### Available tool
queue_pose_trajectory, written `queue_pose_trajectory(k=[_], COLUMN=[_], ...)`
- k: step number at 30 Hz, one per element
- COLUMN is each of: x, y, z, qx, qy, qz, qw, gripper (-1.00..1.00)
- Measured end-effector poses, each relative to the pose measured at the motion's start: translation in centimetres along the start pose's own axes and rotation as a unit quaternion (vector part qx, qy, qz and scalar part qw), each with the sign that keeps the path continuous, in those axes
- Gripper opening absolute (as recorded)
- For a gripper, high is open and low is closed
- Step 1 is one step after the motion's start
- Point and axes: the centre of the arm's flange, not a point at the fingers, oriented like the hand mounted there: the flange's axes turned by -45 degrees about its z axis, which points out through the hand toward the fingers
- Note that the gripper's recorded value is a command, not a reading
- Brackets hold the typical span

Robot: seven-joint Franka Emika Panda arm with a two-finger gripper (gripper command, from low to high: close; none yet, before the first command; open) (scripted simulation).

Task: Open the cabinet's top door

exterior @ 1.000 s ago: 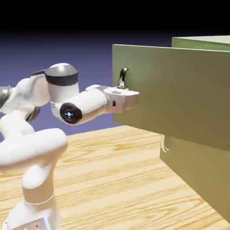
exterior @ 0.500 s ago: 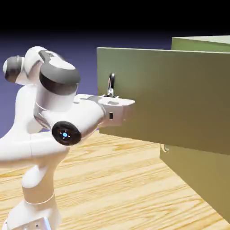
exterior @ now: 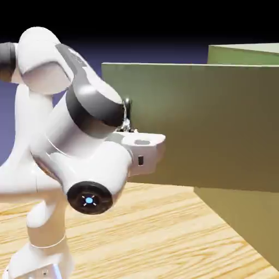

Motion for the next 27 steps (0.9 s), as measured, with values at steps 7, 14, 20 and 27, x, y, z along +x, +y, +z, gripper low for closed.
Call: queue_pose_trajectory(k=[7,14,20,27], x=[0.0,0.0,0.0,0.0], y=[2.2,5.0,7.5,10.3], z=[-6.2,-11.6,-15.6,-19.4], qx=[0.062,0.121,0.164,0.208], qy=[0.0,0.0,0.0,0.0], qz=[0.0,0.0,0.0,0.0], qw=[0.998,0.993,0.986,0.978], gripper=[-1.0,-1.0,-1.0,-1.0])
